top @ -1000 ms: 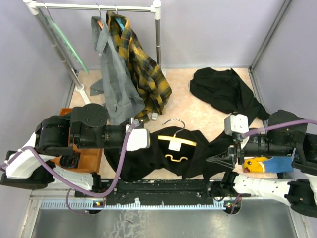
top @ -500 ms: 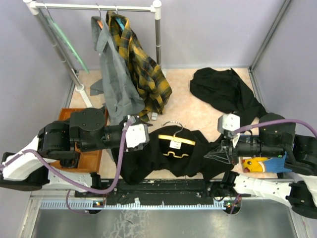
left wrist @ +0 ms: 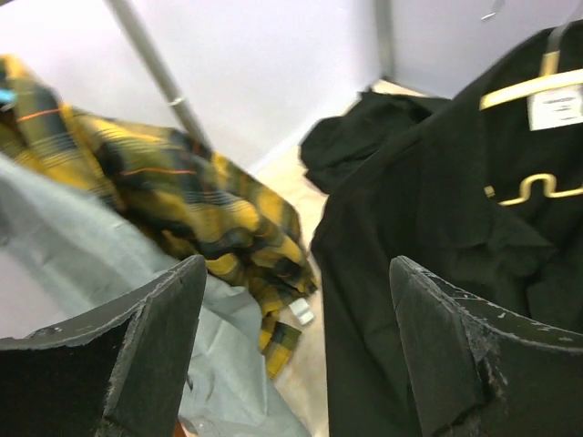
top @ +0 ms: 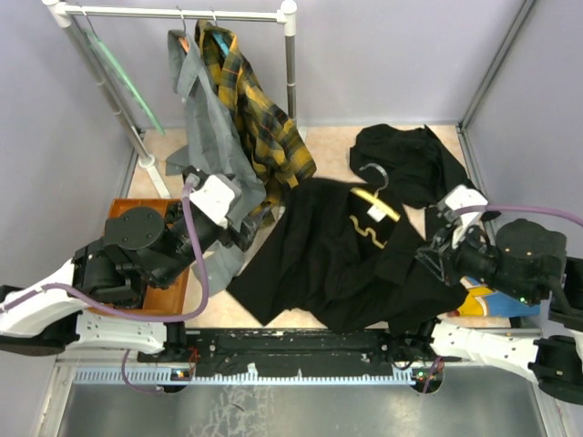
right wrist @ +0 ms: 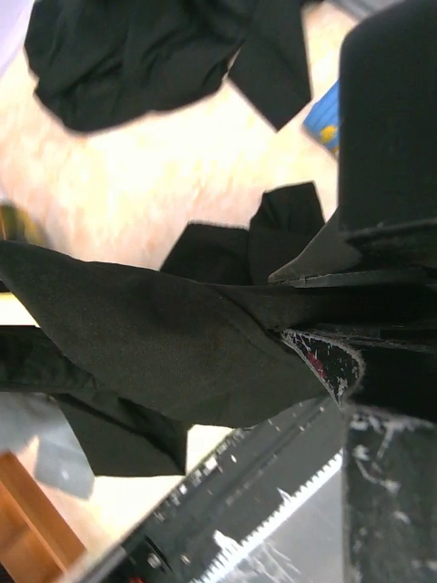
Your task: Place the shirt on the hanger
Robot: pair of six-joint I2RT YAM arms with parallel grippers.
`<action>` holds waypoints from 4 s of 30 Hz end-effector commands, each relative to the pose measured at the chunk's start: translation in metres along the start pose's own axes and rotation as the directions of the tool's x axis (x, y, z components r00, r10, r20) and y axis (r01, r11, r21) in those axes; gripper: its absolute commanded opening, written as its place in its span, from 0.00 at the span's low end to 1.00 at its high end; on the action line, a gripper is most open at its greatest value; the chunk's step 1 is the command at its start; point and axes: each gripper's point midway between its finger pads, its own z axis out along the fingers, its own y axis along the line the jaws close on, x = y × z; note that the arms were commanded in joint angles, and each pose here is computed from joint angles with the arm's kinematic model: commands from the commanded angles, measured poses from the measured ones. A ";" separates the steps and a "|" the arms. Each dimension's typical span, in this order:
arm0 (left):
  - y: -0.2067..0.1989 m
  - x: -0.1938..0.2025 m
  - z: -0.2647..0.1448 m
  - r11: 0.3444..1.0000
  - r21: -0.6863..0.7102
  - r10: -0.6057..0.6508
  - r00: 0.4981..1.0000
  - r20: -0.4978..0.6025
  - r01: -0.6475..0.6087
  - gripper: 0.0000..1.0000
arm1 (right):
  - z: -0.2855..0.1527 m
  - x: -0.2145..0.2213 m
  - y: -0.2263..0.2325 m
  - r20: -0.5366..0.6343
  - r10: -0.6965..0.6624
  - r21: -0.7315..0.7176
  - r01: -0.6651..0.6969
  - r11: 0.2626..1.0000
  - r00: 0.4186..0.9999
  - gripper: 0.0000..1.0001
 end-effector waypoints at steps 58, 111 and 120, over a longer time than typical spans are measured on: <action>0.212 0.119 0.087 0.659 -0.752 -0.295 0.918 -0.264 -0.004 0.46 | 0.061 -0.070 -0.035 0.158 -0.029 0.309 -0.022 0.951 0.987 0.00; 0.171 0.041 -0.001 0.841 -0.481 -0.281 0.960 0.003 0.248 0.79 | 0.277 -0.357 0.068 0.622 0.089 -0.129 -0.010 0.992 0.778 0.00; 0.177 0.046 -0.018 0.812 -0.531 -0.280 0.960 0.008 0.242 0.80 | 0.272 -0.376 0.066 0.689 0.073 -0.059 -0.044 0.997 0.721 0.00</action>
